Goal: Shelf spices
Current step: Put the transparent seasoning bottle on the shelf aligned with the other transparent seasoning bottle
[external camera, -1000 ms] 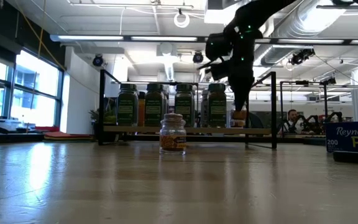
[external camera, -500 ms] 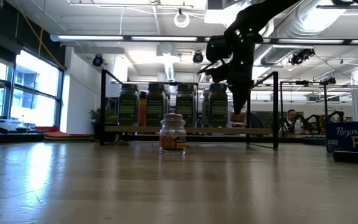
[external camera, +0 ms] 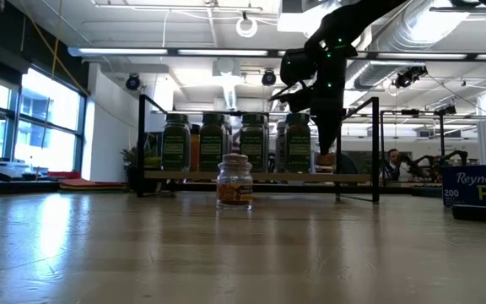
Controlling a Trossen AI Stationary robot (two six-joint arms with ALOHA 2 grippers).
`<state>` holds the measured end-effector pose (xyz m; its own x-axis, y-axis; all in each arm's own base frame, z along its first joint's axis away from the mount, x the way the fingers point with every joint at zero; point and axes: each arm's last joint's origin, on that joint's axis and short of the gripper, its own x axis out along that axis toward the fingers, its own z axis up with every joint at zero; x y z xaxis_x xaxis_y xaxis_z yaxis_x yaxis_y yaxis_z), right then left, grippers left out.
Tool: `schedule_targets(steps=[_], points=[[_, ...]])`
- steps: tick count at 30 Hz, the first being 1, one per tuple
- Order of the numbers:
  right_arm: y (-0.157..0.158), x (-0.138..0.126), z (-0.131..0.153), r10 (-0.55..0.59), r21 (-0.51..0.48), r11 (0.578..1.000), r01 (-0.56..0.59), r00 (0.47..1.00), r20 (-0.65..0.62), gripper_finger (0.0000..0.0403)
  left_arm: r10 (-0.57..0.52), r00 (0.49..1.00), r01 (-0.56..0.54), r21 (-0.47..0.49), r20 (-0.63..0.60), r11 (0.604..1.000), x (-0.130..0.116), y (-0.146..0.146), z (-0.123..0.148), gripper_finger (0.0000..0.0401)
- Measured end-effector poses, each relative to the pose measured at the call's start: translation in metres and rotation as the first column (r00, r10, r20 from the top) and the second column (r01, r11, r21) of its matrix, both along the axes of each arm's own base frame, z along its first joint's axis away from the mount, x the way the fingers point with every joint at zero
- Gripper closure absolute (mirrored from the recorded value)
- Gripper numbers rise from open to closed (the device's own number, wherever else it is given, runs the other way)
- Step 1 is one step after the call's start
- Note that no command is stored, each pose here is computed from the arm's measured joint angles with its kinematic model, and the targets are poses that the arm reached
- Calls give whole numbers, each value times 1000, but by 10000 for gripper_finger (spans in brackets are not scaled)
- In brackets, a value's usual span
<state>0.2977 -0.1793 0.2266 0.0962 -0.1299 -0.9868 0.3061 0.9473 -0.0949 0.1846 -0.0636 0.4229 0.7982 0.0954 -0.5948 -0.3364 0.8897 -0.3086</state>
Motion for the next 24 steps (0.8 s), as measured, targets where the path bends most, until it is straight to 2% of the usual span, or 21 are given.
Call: schedule_targets(steps=[6,13,19,22,24], points=[[0,-1,0,28,-17,999,-29,1000,-14,138,4,1000,-4,-7,1,1000,0,0,0,177],[0,0,19,24,-21,999,-24,999,-27,131,1,1000,-1,-10,-1,1000,0,0,0,177],[0,2,49,2,-32,999,-2,1000,-22,130,0,1000,0,-10,-1,1000,0,0,0,177],[10,4,73,-10,-28,1000,10,1000,-2,130,-1,1000,1,-8,-3,1000,0,0,0,177],[22,8,93,-33,-46,998,36,998,61,130,-9,1000,9,-5,-4,1000,-1,0,0,177]])
